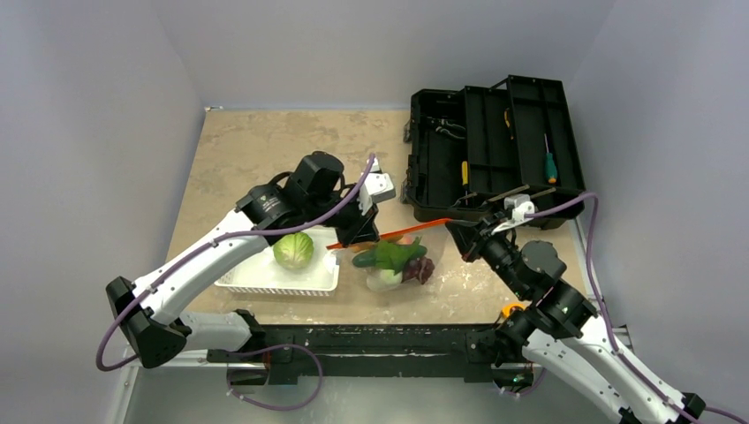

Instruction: Place the food in the zip-top bag and seal the zipper

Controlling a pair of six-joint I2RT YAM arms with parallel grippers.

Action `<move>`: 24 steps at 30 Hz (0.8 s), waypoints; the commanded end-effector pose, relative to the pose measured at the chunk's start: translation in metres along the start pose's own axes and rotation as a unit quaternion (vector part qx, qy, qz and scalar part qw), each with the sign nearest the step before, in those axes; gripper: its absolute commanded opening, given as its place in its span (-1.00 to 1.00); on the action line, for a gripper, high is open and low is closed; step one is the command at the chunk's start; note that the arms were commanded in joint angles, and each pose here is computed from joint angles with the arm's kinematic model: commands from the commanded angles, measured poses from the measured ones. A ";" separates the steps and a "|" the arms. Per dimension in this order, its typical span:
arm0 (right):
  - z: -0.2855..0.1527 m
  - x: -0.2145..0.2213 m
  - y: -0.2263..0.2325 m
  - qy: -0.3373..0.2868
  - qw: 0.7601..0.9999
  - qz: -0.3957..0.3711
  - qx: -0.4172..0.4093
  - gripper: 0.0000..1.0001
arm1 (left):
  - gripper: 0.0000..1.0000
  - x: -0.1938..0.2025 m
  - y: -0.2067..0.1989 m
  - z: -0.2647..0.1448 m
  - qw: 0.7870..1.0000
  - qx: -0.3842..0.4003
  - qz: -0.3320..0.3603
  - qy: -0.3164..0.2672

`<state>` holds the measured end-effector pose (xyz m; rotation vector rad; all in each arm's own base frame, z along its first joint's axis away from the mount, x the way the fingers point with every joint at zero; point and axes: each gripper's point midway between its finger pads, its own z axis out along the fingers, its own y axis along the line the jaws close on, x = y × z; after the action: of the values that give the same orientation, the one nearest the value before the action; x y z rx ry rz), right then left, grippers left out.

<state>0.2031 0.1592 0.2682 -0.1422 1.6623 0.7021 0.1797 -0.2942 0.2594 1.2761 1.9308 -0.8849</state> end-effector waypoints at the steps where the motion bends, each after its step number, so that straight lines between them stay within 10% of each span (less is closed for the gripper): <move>1: -0.006 -0.028 -0.019 -0.049 0.997 0.011 0.061 -1.00 | -1.00 0.011 0.002 -0.016 1.000 -0.024 -0.005 0.013; 24: -0.029 -0.035 -0.055 -0.066 0.984 0.037 0.163 -1.00 | -1.00 0.036 -0.001 -0.047 0.997 -0.077 -0.033 0.002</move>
<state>0.2098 0.1119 0.2501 0.0865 1.7249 0.5122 0.1627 -0.2508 0.2535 1.1967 1.9831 -0.7713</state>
